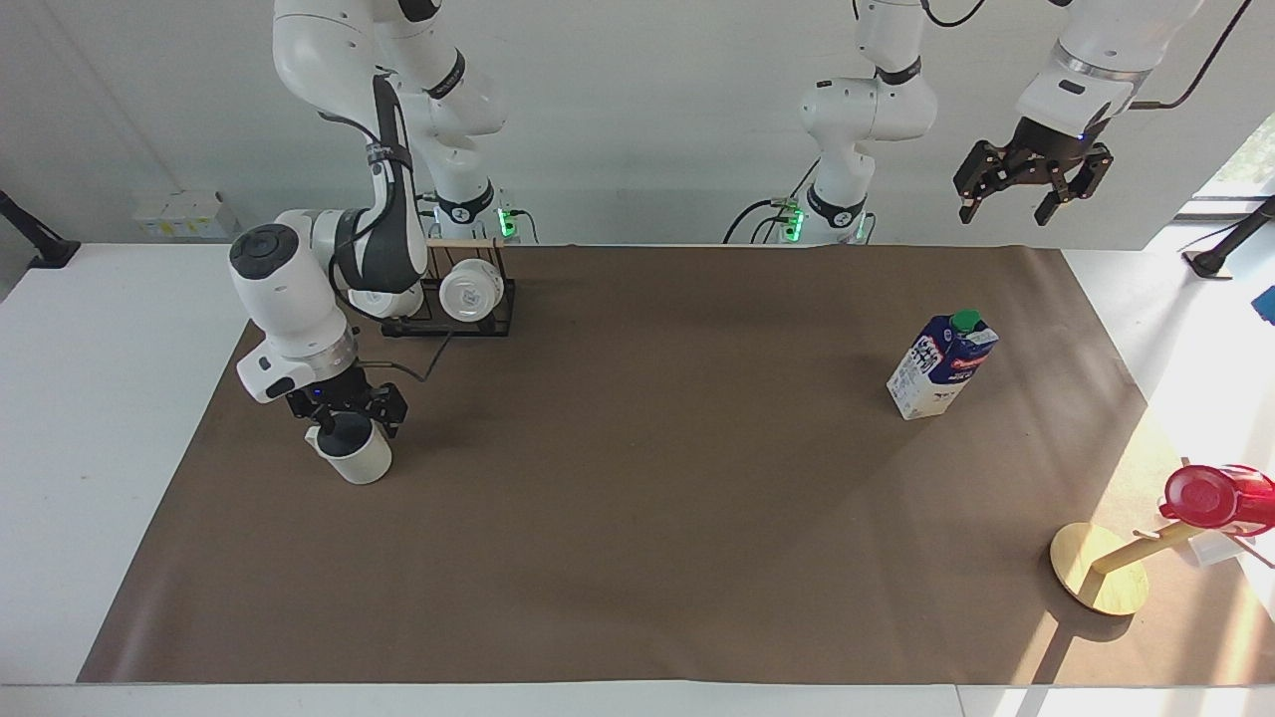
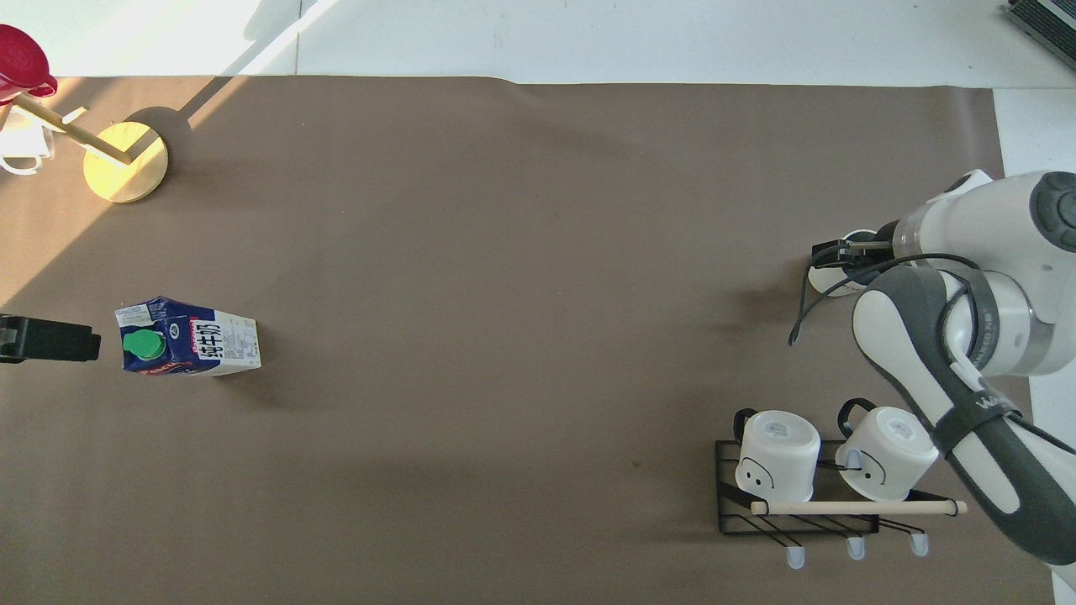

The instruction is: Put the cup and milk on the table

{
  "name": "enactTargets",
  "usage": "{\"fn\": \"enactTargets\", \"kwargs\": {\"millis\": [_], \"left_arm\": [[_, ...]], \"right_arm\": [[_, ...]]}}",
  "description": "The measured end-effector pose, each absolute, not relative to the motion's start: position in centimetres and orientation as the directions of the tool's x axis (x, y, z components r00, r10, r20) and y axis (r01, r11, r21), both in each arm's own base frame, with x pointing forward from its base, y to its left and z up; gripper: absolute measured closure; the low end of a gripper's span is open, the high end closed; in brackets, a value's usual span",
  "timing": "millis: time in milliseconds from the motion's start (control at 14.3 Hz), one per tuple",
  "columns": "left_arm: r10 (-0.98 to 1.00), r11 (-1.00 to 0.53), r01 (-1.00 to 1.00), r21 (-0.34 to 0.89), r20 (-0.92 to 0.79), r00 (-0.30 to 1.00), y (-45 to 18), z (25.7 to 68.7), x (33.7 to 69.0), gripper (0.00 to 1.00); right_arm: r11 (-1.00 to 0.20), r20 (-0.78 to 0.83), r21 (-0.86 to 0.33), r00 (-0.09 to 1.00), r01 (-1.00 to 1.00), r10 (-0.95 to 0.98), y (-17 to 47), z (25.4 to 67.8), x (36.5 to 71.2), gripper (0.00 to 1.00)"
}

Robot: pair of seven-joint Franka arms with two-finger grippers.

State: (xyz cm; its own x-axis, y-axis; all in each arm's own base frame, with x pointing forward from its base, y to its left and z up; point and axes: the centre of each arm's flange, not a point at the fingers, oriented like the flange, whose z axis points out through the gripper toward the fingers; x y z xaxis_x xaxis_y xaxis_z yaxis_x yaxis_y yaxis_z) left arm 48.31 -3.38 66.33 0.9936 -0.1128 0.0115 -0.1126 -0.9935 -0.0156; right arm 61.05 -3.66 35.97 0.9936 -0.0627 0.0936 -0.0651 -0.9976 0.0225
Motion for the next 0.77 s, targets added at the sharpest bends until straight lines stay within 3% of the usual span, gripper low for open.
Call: {"fn": "enactTargets", "kwargs": {"millis": [350, 420, 770], "left_arm": [[-0.113, -0.994, -0.113, -0.016, 0.012, 0.994, -3.38, 66.33, 48.31, 0.00], [-0.113, -0.994, -0.113, -0.016, 0.011, 0.994, -3.38, 66.33, 48.31, 0.00], [-0.113, -0.994, -0.113, -0.016, 0.012, 0.994, -3.37, 66.33, 48.31, 0.00]], "right_arm": [[-0.998, 0.082, 0.022, 0.995, -0.055, -0.053, -3.21, 35.31, 61.02, 0.00], [-0.999, 0.080, 0.023, 0.996, -0.046, -0.044, -3.21, 35.22, 61.02, 0.07], [-1.000, 0.074, 0.025, 0.997, -0.011, -0.009, -3.21, 34.95, 60.97, 0.66]]}}
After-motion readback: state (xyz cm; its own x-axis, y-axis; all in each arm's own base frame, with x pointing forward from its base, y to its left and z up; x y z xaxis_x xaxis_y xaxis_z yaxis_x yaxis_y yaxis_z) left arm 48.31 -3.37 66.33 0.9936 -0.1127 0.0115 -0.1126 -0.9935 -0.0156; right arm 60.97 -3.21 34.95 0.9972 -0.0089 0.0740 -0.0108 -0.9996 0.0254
